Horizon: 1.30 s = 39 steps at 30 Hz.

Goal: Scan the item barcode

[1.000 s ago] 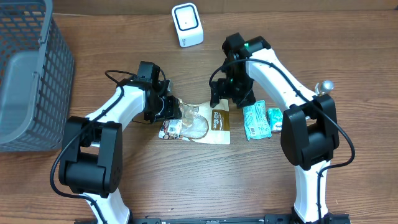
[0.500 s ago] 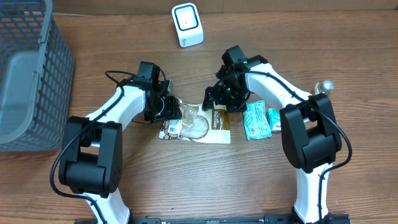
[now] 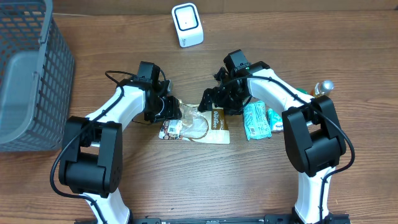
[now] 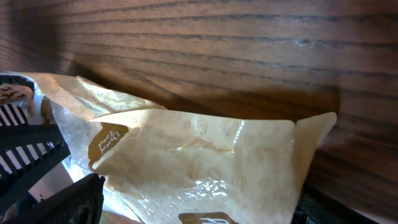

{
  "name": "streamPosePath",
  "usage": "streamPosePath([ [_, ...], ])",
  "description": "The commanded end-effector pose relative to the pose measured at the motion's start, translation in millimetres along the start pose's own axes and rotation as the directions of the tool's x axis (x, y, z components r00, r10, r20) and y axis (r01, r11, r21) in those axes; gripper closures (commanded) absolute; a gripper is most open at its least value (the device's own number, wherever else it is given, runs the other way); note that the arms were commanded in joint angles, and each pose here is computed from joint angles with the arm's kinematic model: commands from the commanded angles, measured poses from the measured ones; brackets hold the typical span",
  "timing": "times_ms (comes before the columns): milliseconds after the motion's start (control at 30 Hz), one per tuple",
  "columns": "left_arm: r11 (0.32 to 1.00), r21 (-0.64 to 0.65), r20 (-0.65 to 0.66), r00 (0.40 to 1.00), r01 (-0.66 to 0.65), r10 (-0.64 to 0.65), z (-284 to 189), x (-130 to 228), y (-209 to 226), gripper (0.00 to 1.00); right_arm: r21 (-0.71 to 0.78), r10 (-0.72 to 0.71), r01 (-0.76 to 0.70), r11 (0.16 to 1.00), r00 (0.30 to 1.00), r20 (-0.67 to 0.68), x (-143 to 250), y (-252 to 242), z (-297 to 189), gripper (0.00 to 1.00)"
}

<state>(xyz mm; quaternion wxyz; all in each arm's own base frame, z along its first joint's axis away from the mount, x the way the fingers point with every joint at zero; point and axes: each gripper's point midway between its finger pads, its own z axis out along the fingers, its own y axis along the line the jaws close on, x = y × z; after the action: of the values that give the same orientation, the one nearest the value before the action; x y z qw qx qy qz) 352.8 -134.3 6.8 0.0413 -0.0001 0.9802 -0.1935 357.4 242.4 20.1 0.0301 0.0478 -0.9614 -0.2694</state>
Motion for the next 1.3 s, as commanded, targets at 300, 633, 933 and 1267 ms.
streamPosePath([
  [300,0.998,-0.067,-0.056,0.998,0.018,-0.021,14.6,18.1,17.4,0.48,-0.066,-0.004,-0.001,0.998,0.998,-0.067,19.9,0.7,31.6,0.15],
  [633,0.998,-0.066,-0.054,0.998,0.017,-0.021,14.6,17.7,17.2,0.48,-0.286,-0.056,0.033,0.958,0.996,-0.073,22.3,34.6,31.2,0.23],
  [933,0.998,-0.066,-0.054,0.998,0.017,-0.02,14.6,17.6,17.2,0.48,-0.337,-0.084,0.06,0.939,0.995,-0.057,20.7,42.5,30.9,0.5],
  [1267,0.998,-0.066,-0.054,0.998,0.017,-0.021,14.6,17.7,17.3,0.37,-0.261,-0.082,0.075,0.963,0.996,-0.017,12.1,30.0,35.1,0.63],
])
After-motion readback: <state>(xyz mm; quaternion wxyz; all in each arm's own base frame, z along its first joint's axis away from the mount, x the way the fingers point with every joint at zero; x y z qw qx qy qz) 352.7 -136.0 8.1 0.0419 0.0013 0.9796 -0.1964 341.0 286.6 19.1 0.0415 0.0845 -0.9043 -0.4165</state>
